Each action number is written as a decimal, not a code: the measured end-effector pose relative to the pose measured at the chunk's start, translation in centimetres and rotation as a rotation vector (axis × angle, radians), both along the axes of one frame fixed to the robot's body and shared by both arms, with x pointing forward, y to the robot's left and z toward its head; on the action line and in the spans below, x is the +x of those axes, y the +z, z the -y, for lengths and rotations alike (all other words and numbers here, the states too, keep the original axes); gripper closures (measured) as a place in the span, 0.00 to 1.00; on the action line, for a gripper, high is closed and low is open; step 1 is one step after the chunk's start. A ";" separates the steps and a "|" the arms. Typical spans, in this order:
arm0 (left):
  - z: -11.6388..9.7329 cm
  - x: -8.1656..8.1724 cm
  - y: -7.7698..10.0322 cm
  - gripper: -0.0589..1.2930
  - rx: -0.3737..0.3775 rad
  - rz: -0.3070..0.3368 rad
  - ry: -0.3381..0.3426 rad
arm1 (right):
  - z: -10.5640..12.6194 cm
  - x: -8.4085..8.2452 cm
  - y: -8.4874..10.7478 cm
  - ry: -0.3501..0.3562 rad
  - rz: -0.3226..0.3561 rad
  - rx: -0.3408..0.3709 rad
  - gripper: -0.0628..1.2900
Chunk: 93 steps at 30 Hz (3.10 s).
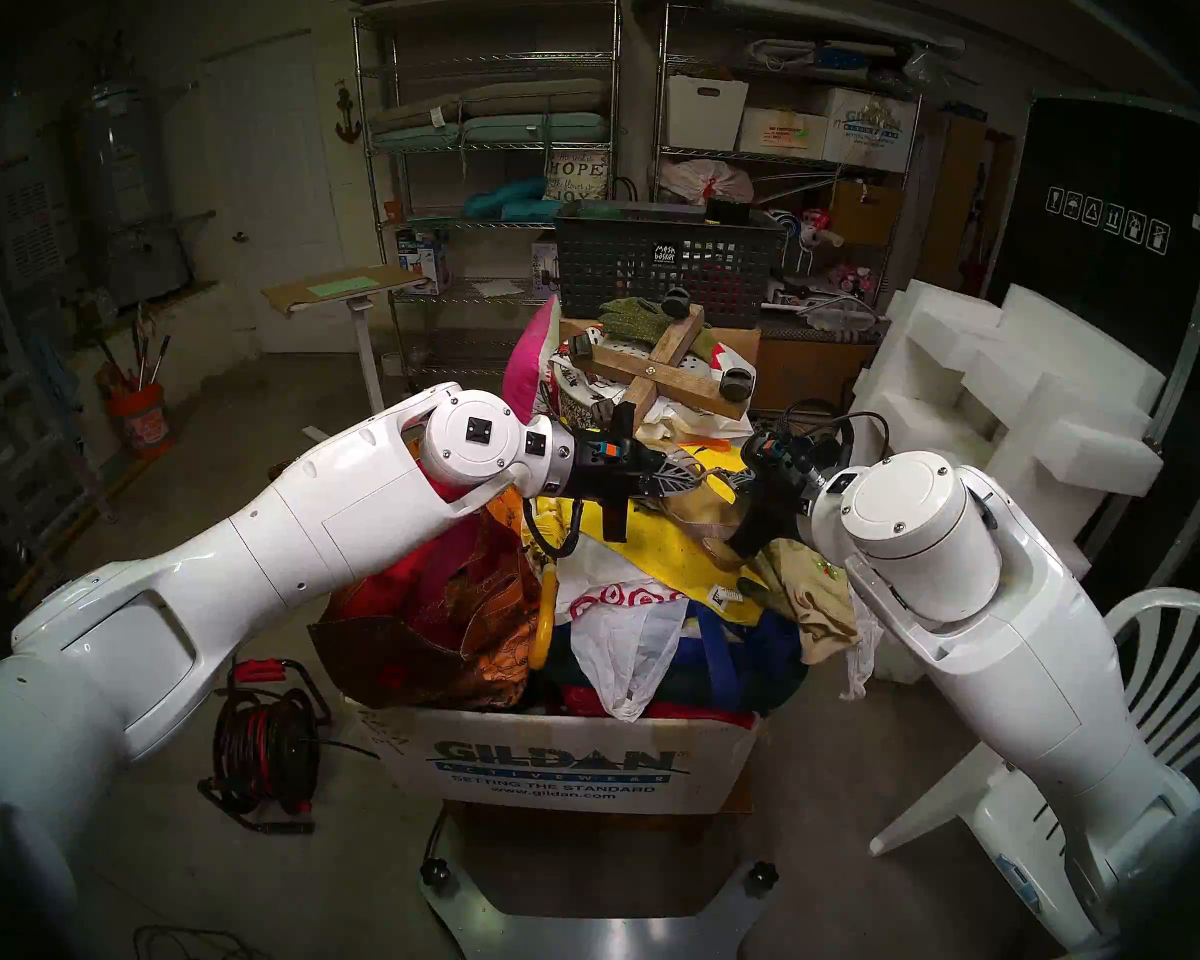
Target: Unbuckle a shoe
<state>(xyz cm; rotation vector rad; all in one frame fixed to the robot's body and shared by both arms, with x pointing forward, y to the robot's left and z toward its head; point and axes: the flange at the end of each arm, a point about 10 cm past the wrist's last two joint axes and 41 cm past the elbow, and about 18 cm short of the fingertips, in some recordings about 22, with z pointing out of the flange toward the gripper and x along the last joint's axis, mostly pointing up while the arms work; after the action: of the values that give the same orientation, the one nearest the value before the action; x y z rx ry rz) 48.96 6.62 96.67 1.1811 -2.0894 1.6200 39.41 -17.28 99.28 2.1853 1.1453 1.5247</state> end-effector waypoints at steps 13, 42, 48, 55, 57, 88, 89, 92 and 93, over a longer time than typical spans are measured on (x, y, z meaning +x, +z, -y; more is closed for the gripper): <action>0.4 0.0 -0.4 0.97 0.005 -0.010 -0.008 | -0.5 0.2 0.3 0.018 0.004 0.001 0.97; 1.1 0.6 0.9 0.18 0.001 0.075 0.077 | -0.4 0.6 0.2 -0.001 0.012 -0.004 0.97; 1.6 0.7 1.5 0.41 -0.022 0.070 0.085 | -0.3 0.6 0.2 0.002 0.008 -0.001 0.97; 1.9 1.0 1.5 0.54 -0.028 0.062 0.092 | -0.4 0.6 0.2 0.009 0.002 0.004 0.97; 1.8 1.2 1.3 0.54 -0.025 0.055 0.096 | -0.3 0.6 0.2 0.008 0.002 0.005 0.97; 1.2 1.1 0.4 0.97 -0.024 0.038 0.064 | -0.6 0.9 0.1 0.002 0.007 0.000 0.97; 1.2 1.1 0.4 0.97 -0.023 0.037 0.063 | -0.6 0.9 0.0 0.002 0.007 0.000 0.97; 1.1 1.1 0.3 0.97 -0.018 0.034 0.060 | -0.8 1.0 0.0 0.003 0.007 0.000 0.97; 1.1 1.1 0.3 0.97 -0.017 0.033 0.060 | -0.8 1.0 0.0 0.004 0.007 0.000 0.97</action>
<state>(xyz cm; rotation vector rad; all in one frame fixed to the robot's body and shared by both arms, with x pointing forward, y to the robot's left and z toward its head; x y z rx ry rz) 50.10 5.55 96.96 1.2312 -2.0748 1.6906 40.44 -16.46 99.30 2.1773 1.1480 1.5325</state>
